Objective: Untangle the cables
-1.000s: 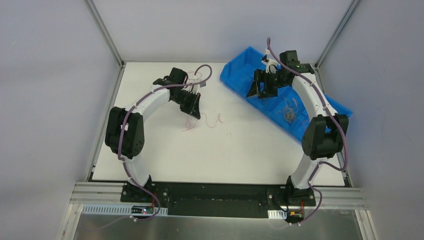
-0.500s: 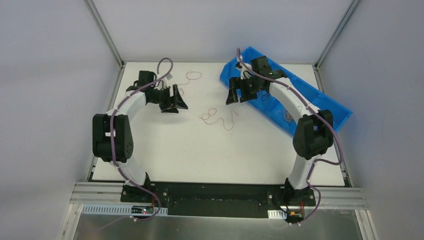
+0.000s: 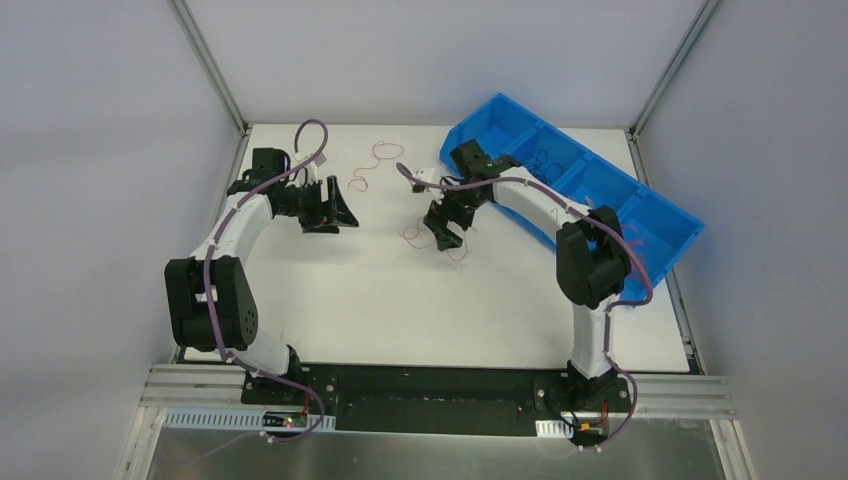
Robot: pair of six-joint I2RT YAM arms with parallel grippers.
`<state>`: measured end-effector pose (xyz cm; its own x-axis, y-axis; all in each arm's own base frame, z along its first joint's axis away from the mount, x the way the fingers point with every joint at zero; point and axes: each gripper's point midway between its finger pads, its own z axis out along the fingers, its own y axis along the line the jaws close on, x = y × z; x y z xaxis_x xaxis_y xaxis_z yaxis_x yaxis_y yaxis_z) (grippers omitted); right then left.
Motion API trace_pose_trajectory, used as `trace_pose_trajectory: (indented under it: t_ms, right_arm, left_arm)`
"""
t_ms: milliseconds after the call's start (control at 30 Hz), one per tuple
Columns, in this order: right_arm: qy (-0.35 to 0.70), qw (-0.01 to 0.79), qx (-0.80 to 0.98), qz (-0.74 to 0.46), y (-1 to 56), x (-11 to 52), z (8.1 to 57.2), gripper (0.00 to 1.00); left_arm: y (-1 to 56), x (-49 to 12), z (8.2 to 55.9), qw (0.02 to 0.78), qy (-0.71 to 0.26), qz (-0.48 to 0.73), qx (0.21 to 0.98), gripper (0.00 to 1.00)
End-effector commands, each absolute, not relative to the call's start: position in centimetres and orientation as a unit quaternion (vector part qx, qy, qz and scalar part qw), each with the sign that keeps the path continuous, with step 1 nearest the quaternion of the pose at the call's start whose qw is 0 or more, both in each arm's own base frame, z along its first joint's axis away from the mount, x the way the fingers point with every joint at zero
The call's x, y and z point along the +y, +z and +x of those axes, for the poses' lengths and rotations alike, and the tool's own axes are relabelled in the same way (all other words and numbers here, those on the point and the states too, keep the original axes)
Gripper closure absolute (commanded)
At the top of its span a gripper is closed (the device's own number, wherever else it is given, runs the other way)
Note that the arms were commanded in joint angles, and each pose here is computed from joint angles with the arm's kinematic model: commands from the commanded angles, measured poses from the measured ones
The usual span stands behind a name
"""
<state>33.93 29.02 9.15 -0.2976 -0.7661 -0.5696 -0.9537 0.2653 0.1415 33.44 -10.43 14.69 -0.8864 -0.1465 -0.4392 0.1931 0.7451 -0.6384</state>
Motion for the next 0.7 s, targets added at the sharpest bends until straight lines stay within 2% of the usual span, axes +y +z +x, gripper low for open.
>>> trace_pose_trajectory:
  t_ms: [0, 133, 333, 533, 667]
  right_arm:
    - [0.207, 0.207, 0.663, -0.689, 8.6, 29.6, 35.0, 0.02]
    - [0.210, 0.164, 0.613, -0.744, 6.7, 28.9, 34.2, 0.02]
    - [0.210, 0.180, 0.588, -0.760, 5.0, 30.2, 35.1, 0.03]
    - [0.223, 0.188, 0.589, -0.754, 4.3, 32.5, 36.7, 0.10]
    - [0.227, 0.200, 0.582, -0.755, 3.4, 33.6, 37.4, 0.12]
  left_arm:
    - [15.2, -10.8, 32.3, 0.234, -0.367, 0.028, 0.900, 0.29]
    - [15.7, -10.7, 32.3, 0.243, -0.364, 0.032, 0.898, 0.29]
    - [15.7, -10.7, 31.9, 0.242, -0.362, 0.034, 0.899, 0.29]
    - [15.5, -10.9, 30.5, 0.225, -0.369, 0.045, 0.901, 0.29]
    - [15.3, -10.7, 29.7, 0.221, -0.361, 0.050, 0.905, 0.28]
